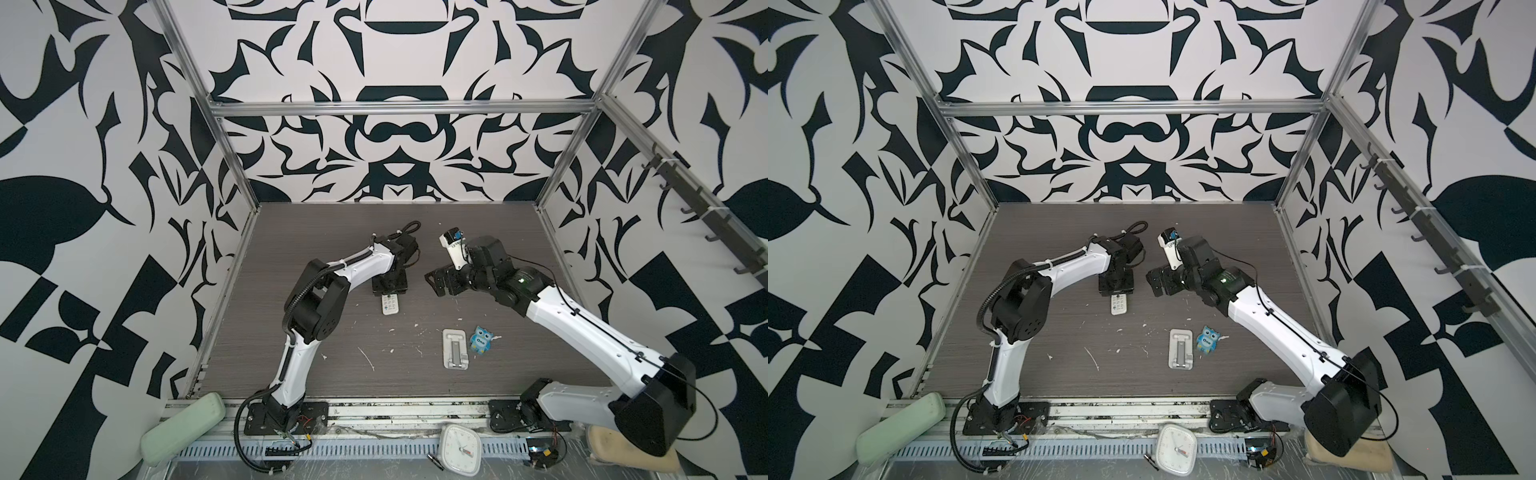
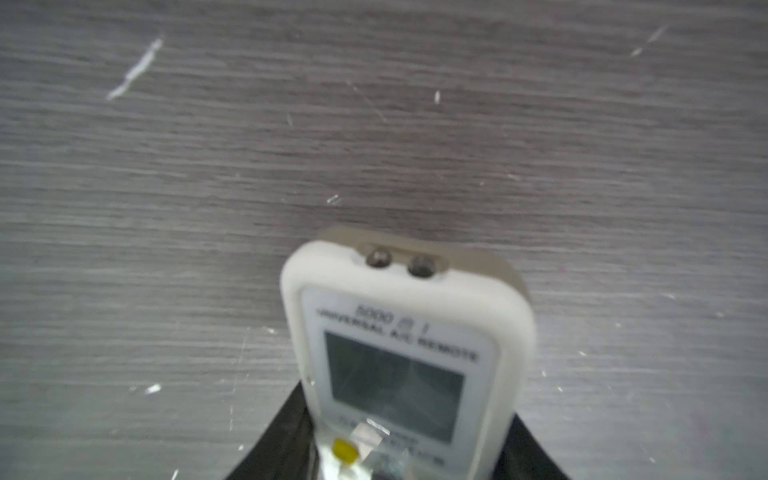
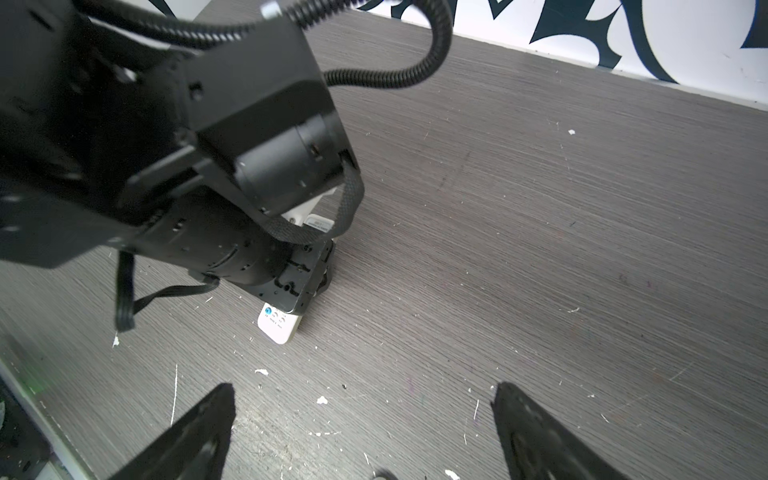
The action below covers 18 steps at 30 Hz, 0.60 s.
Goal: Load the batteries into the remote control
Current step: 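Set the remote face up on the table with the left gripper while right withdraws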
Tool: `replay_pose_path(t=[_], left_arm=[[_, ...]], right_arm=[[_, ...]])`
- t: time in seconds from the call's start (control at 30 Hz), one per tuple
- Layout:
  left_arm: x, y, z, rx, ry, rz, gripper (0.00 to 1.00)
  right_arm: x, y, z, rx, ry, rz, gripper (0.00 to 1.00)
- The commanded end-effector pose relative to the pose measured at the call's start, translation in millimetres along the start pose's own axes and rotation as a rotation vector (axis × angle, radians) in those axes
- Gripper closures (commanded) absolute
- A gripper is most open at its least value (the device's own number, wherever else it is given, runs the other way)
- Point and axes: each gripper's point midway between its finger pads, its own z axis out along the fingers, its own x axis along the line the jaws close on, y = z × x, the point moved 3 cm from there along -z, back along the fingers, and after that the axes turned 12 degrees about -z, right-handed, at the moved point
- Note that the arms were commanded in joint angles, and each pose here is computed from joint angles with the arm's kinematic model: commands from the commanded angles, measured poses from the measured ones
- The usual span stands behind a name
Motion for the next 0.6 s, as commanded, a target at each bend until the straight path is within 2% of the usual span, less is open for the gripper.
replay_pose_path(t=[0.0, 0.3, 0.4, 0.57], left_arm=[[8, -9, 12, 0.031, 0.051, -0.011, 0.71], [6, -18, 25, 0.05, 0.036, -0.021, 0.53], [3, -19, 22, 0.045, 0.021, -0.019, 0.44], [1, -16, 11, 0.019, -0.005, -0.022, 0.39]], right_arm=[[-1, 10, -5, -0.042, -0.012, -0.009, 0.0], [-3, 13, -5, -0.046, -0.024, -0.013, 0.01], [-3, 16, -4, -0.048, -0.026, -0.017, 0.0], [-6, 24, -2, -0.052, -0.04, -0.035, 0.01]])
